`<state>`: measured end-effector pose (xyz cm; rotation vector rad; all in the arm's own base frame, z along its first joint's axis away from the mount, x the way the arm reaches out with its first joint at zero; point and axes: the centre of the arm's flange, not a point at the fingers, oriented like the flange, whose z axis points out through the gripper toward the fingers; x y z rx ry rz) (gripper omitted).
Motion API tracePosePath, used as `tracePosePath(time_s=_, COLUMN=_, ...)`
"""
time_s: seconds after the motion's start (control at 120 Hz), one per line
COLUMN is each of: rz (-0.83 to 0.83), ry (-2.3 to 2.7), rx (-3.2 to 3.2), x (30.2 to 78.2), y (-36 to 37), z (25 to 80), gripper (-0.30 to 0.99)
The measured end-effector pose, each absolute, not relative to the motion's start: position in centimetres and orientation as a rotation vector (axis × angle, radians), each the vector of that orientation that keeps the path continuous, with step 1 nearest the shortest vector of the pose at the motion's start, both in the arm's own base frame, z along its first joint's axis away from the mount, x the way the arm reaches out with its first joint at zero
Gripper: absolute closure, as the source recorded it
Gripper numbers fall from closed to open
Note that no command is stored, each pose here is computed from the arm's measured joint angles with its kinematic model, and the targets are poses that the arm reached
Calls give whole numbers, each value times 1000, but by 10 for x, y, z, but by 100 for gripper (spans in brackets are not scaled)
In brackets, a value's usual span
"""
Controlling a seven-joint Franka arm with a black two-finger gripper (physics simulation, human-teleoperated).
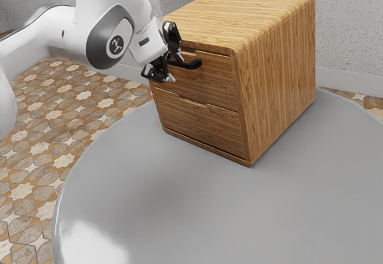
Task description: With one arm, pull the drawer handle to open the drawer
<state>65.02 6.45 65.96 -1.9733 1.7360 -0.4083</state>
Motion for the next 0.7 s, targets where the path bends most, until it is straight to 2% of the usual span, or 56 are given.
tracePosePath(time_s=0.525, rz=-425, ry=1732, rx=-1973, x=660, y=67, z=647, gripper=34)
tracePosePath(time_s=0.7, rz=-429, ry=1730, rx=-1972, x=659, y=67, z=648, gripper=38)
